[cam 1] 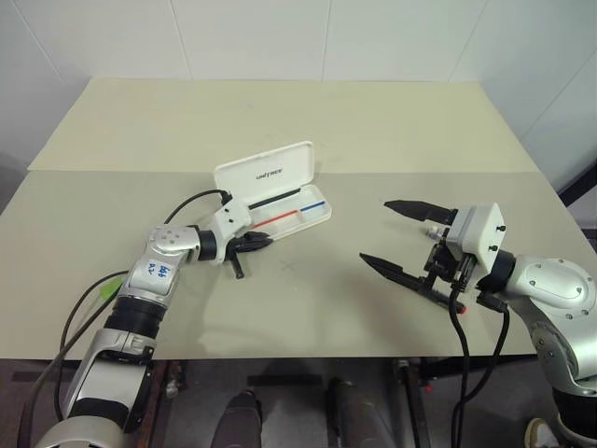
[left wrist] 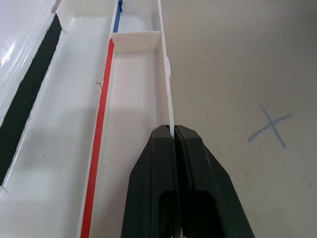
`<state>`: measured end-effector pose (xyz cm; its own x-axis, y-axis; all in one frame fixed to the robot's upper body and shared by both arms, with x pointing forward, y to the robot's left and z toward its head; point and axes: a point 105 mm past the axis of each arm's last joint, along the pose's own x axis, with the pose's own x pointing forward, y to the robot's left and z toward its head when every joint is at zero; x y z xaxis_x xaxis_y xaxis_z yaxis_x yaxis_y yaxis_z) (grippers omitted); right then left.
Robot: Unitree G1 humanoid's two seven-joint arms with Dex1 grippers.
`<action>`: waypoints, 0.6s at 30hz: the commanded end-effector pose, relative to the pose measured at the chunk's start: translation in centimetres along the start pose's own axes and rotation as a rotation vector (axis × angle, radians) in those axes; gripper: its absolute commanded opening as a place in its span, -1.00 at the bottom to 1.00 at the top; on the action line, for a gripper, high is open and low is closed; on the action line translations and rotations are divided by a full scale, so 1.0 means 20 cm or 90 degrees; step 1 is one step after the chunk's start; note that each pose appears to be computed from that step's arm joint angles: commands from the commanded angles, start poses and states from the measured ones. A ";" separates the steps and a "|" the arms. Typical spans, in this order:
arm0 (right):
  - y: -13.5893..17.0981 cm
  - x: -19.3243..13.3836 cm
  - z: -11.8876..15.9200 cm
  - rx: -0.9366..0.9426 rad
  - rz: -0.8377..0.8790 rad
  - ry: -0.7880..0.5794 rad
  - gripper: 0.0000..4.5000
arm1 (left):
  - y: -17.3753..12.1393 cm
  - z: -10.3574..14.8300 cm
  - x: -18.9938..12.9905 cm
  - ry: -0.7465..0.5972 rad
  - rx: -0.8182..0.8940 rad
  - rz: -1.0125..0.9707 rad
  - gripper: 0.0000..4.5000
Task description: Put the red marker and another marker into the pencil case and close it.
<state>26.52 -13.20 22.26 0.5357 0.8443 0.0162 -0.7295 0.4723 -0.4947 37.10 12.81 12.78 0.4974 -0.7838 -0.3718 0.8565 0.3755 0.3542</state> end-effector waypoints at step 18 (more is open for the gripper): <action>-0.03 0.01 0.02 0.001 0.015 -0.022 1.00 | -0.19 0.06 -0.29 -0.045 0.092 -0.182 -0.99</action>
<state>27.22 -13.44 22.06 0.5234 0.8521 0.0049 -0.7501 0.4635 -0.4718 31.09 15.16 13.06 0.2279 -0.8671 -0.4430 0.9464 0.0905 0.3099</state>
